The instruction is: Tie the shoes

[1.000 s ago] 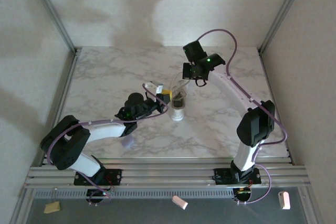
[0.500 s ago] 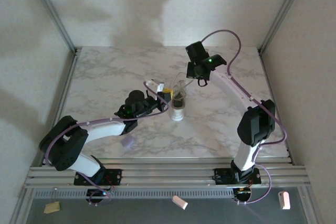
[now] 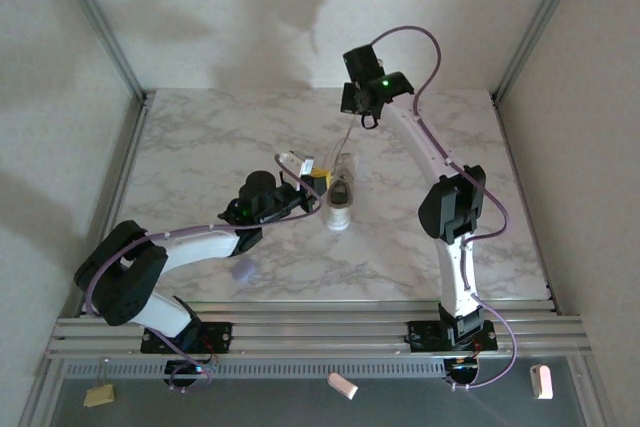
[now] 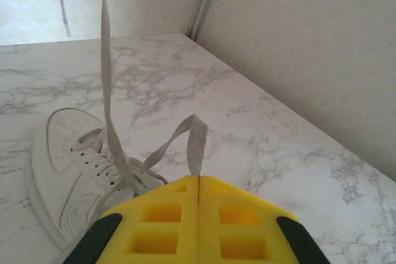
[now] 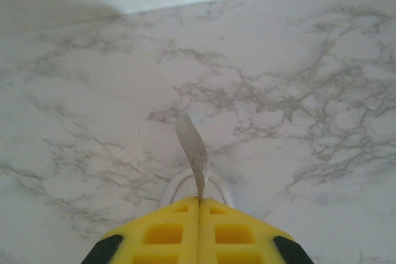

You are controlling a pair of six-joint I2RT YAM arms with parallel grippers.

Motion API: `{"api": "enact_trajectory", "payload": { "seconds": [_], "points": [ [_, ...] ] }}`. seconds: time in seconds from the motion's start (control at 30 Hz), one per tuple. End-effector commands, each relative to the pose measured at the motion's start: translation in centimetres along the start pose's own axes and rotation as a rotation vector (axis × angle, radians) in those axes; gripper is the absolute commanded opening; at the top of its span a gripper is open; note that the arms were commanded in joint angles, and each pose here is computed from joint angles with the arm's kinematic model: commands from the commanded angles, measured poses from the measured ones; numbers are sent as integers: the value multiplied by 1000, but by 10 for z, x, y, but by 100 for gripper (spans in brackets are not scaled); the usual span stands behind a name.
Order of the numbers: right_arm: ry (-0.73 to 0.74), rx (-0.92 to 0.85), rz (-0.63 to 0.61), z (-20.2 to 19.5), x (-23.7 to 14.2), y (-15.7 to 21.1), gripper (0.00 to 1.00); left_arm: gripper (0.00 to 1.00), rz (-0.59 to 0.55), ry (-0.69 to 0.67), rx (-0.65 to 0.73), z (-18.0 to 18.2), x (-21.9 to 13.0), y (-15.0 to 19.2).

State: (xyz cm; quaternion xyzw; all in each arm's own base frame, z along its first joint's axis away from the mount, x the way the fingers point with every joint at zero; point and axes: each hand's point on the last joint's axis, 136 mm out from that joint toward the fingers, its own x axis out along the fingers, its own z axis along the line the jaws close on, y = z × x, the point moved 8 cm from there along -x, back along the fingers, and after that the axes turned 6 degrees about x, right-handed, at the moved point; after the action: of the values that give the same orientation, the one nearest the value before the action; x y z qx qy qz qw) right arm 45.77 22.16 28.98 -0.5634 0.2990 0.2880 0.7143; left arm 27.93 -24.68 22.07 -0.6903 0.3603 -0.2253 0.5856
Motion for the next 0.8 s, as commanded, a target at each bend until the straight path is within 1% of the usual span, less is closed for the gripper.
{"api": "enact_trajectory", "payload": {
  "seconds": [0.0, 0.1, 0.23, 0.37, 0.47, 0.5, 0.53, 0.57, 0.6, 0.67, 0.73, 0.77],
  "points": [
    [57, -50, 62, -7, 2, 10, 0, 0, -38, 18, -7, -1, -3, -14],
    [125, -86, 76, -14, -3, 17, 0, 0, -31, 19, -5, -2, -3, -14],
    [189, -120, 42, -25, -28, 28, 0, 0, -30, 10, 0, -1, -6, -14],
    [248, -120, 63, -39, -49, 48, 4, 0, -33, 12, 2, -1, -6, -14],
    [237, -100, 124, -45, -56, 74, 12, 0, -31, 21, 0, -2, -5, -14],
    [215, -88, 152, -47, -55, 83, 16, 0, -28, 24, -2, -2, -5, -14],
    [191, -76, 168, -47, -56, 89, 23, 0, -28, 22, -3, -2, -5, -14],
    [149, -69, 172, -47, -58, 92, 35, 0, -31, 16, -5, -1, -6, -15],
    [119, -68, 151, -47, -61, 90, 42, 0, -32, 11, -9, -1, -6, -15],
    [90, -78, 91, -52, -66, 82, 48, 0, -39, 2, -26, 2, -6, -18],
    [70, -79, 72, -62, -64, 77, 49, 0, -46, -16, -56, 7, -5, -22],
    [49, -98, 68, -67, -60, 77, 48, 0, -49, -24, -71, 10, -5, -25]
  ]
}}
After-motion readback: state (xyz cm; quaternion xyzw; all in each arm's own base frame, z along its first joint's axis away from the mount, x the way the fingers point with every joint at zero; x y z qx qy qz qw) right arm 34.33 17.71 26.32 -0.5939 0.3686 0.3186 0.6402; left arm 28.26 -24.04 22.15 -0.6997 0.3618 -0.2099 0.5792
